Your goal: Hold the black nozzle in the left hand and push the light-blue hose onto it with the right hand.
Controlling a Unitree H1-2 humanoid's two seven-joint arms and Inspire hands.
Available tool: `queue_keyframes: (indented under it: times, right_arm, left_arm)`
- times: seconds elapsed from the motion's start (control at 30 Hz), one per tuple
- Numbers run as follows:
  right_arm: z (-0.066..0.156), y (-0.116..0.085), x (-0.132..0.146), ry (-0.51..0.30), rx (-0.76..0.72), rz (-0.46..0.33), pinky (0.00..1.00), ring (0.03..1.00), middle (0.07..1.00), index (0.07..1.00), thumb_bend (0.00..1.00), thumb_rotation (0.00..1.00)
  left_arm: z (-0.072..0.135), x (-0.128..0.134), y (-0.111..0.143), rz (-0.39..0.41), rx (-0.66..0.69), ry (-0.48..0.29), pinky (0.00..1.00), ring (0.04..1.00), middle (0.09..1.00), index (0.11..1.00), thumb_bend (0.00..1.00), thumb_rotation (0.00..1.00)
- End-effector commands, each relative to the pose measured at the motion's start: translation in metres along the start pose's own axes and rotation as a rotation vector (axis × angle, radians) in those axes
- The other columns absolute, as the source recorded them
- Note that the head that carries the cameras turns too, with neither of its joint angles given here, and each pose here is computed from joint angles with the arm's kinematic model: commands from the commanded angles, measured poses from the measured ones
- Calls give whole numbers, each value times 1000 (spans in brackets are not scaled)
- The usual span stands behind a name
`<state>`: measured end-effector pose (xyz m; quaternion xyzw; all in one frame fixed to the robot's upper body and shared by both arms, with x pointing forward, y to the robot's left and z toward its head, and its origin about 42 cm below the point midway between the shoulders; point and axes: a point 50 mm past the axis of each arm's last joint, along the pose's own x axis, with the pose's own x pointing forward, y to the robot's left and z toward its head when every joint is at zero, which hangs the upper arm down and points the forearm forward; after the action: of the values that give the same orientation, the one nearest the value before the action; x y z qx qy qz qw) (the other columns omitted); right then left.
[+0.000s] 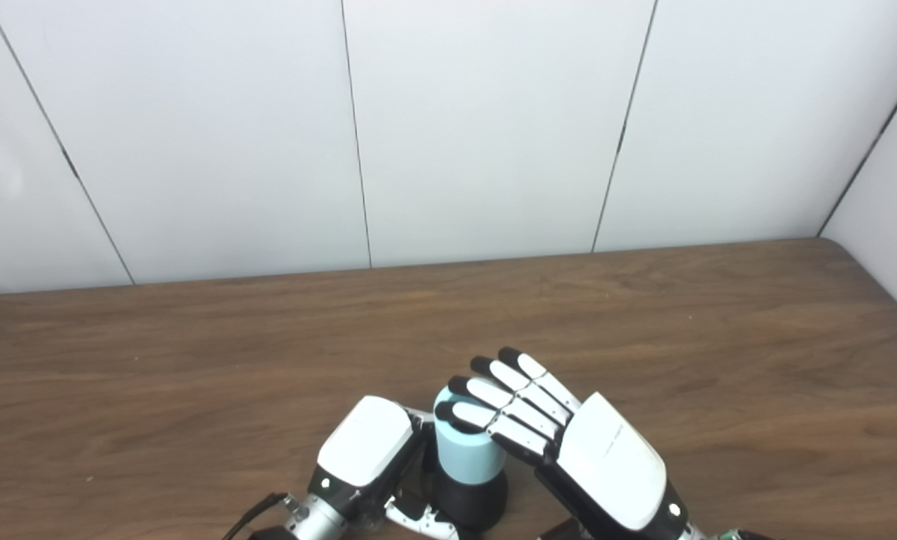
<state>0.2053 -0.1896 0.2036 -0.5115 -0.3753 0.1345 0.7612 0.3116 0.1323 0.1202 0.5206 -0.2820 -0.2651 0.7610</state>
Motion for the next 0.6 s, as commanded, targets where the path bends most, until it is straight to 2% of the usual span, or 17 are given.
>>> queue_keyframes:
  times: [0.0,0.57]
  right_arm:
    - [-2,15,-17,22,-8,151,937,925,852,789,785,707]
    - [0,18,-19,32,4,148,941,926,848,784,785,691]
  left_arm:
    - [-4,-17,-23,-99,-8,39,94,134,471,479,525,0]
    - [-5,-18,-22,-106,-14,46,105,141,471,479,525,0]
